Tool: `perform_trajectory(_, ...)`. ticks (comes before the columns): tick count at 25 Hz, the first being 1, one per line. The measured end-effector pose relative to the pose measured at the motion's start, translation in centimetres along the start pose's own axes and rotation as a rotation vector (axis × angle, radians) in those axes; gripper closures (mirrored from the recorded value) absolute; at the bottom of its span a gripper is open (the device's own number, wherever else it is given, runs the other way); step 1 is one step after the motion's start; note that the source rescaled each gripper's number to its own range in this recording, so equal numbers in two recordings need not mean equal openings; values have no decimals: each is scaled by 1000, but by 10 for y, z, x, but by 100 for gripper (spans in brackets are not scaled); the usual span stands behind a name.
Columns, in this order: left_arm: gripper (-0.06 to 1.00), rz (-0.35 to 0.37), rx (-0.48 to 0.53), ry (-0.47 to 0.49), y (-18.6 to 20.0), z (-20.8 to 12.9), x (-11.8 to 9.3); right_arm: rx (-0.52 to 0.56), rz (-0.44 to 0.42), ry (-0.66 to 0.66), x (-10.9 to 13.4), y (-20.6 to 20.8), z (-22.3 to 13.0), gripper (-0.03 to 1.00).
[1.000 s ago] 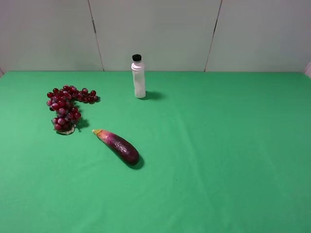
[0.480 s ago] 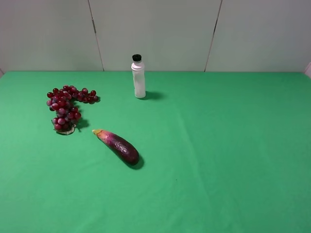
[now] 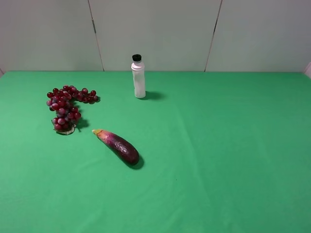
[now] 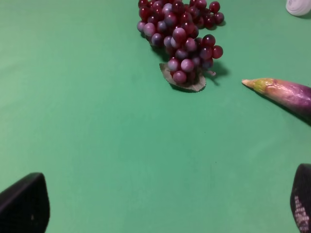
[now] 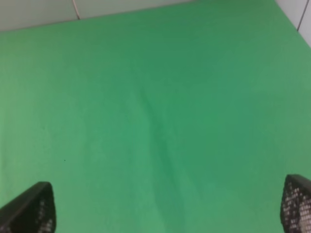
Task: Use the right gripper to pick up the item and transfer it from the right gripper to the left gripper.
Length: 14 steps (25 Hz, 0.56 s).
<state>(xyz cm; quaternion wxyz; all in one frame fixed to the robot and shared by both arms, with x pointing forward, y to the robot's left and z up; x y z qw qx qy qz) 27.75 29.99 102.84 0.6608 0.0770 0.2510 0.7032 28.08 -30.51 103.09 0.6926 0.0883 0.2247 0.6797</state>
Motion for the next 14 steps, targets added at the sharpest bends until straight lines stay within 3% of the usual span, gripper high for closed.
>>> perform_trajectory(14, -5, 0, 0, 1, 0, 0, 0, 0, 0, 0, 0, 0, 0, -3)
Point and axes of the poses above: a point on each arm's last joint axis where the gripper is mounted, y pointing back along that axis away from the gripper, x along the wrist's bending axis when the last joint is at zero, z = x × y, the point moved 5 cm from there along -y, pointing out along that axis toward the gripper, and after that the axes turned 15 degrees about y, right-handed, at the moved point
